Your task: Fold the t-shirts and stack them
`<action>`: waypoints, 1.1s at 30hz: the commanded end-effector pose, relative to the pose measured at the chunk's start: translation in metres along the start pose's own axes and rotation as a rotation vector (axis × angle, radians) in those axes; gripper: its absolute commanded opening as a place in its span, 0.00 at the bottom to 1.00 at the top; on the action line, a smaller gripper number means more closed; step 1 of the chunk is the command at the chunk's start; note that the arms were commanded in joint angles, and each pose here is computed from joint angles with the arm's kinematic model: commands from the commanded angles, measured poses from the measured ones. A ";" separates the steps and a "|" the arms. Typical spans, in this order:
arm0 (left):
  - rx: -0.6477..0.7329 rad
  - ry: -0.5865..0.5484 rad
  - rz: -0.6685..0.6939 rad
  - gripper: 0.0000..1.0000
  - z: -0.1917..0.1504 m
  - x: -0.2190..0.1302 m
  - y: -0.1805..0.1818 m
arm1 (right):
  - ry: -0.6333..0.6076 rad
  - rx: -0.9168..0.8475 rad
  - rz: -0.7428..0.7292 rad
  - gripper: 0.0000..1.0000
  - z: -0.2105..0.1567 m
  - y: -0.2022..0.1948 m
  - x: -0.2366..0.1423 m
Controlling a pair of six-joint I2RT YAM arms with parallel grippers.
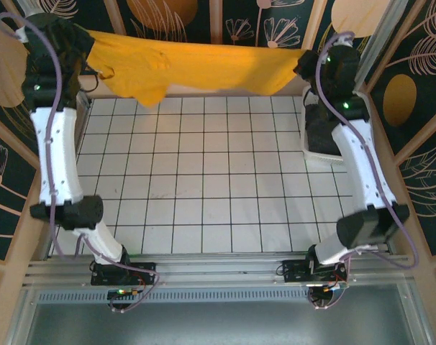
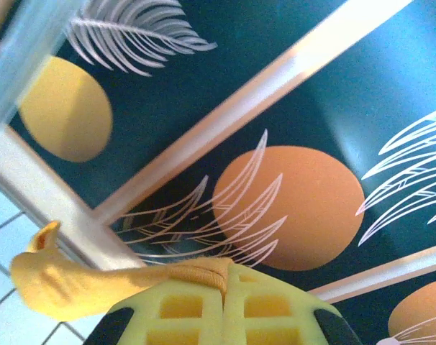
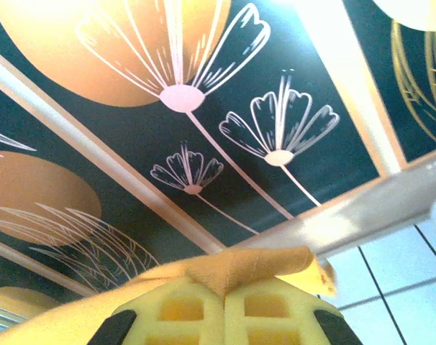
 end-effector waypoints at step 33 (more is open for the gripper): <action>0.613 1.241 0.208 0.51 -0.435 -0.148 0.262 | 0.553 -0.006 -0.395 0.61 -0.234 -0.158 -0.073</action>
Point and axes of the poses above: each hand's point on the last joint's axis, 136 mm out from that joint toward the fingers, its own x axis out along the fingers, its own y axis along the line the jaws close on, z = x × y, the point moved 3 cm from there along -x, back along the fingers, and after that the axes turned 2 degrees about -x, right-handed, at the moved point
